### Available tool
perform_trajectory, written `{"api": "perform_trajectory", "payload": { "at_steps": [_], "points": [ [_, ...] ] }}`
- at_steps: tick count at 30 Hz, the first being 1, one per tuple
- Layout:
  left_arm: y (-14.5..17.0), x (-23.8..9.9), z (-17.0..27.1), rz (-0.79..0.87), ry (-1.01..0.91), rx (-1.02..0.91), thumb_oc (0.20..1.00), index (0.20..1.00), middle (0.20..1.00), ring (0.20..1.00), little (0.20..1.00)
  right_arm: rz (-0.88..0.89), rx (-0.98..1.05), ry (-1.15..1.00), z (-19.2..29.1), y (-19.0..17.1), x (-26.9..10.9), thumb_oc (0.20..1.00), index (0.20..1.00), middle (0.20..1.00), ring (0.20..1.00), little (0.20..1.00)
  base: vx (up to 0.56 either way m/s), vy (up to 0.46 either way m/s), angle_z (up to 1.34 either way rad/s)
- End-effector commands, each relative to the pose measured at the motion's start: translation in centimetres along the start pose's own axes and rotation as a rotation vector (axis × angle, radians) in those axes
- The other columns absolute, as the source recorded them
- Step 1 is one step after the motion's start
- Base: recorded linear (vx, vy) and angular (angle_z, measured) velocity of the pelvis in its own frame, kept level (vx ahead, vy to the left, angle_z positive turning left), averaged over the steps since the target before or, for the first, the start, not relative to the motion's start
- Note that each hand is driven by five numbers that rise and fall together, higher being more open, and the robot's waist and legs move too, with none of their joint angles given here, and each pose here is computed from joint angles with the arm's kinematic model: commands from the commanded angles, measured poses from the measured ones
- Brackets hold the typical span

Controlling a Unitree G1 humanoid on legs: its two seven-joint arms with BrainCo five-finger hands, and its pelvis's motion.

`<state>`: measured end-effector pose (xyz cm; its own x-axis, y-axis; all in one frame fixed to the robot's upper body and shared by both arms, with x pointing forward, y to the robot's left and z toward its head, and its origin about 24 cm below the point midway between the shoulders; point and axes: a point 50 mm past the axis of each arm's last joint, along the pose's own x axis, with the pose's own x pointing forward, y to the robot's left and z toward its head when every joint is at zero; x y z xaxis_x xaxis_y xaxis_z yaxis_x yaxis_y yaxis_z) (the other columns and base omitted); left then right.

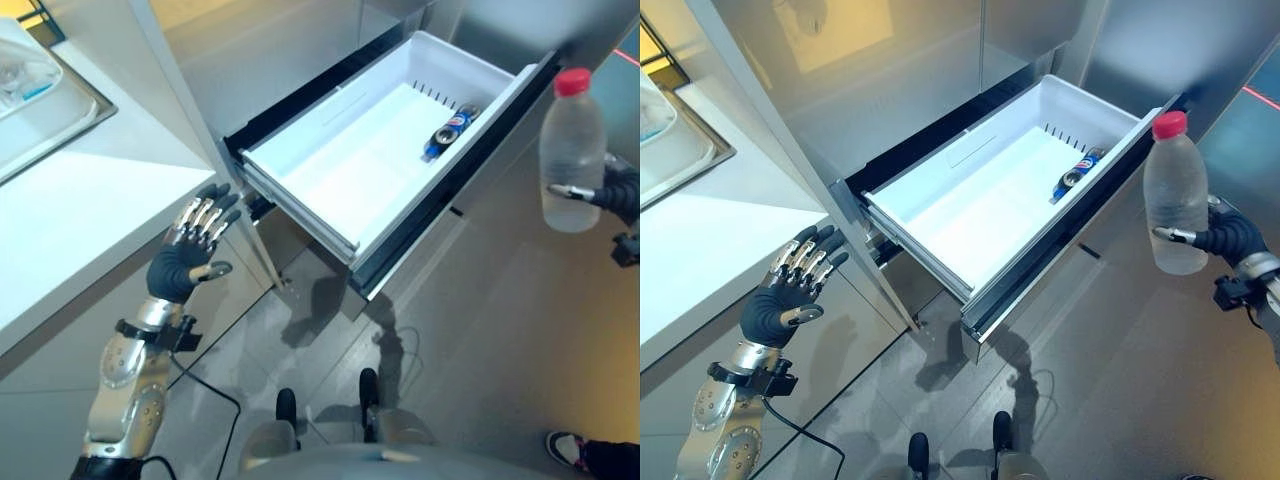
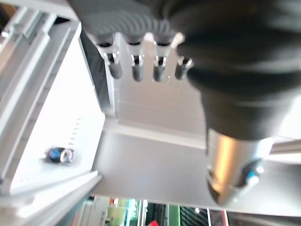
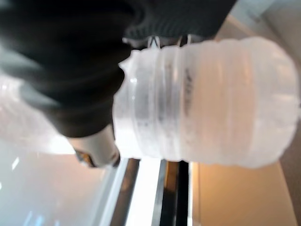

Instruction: Take the drinks into the refrigerator

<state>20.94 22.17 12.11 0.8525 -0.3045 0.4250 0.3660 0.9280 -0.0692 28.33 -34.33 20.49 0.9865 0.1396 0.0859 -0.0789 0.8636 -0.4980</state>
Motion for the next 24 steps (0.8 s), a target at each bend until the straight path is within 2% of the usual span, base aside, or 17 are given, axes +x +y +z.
{"api": "perform_trajectory", "payload": {
  "at_steps": [1,13,24],
  "points": [
    [0.2,1.3,2.2,-0.070,-0.081,0.095,1.000,1.000,1.000,1.000,1.000,-0.134,-0.154,-0.316,9.0,-4.2,1.2,0.200,0.200,0.200,0.200,0.200,-0.05,-0.021,0.15],
    [-0.2,2.3,2.8,-0.102,-0.099,0.154,1.000,1.000,1.000,1.000,1.000,-0.075,-0.445,-0.378,15.4,-3.2,4.1,0.200,0.200,0.200,0.200,0.200,-0.03,-0.022,0.02],
    [-0.2,2.6,2.9,-0.100,-0.100,0.163,1.000,1.000,1.000,1.000,1.000,-0.065,-0.518,-0.512,20.4,-1.6,5.6,0.200,0.200,0.200,0.200,0.200,0.00,-0.001,0.00]
  ]
}}
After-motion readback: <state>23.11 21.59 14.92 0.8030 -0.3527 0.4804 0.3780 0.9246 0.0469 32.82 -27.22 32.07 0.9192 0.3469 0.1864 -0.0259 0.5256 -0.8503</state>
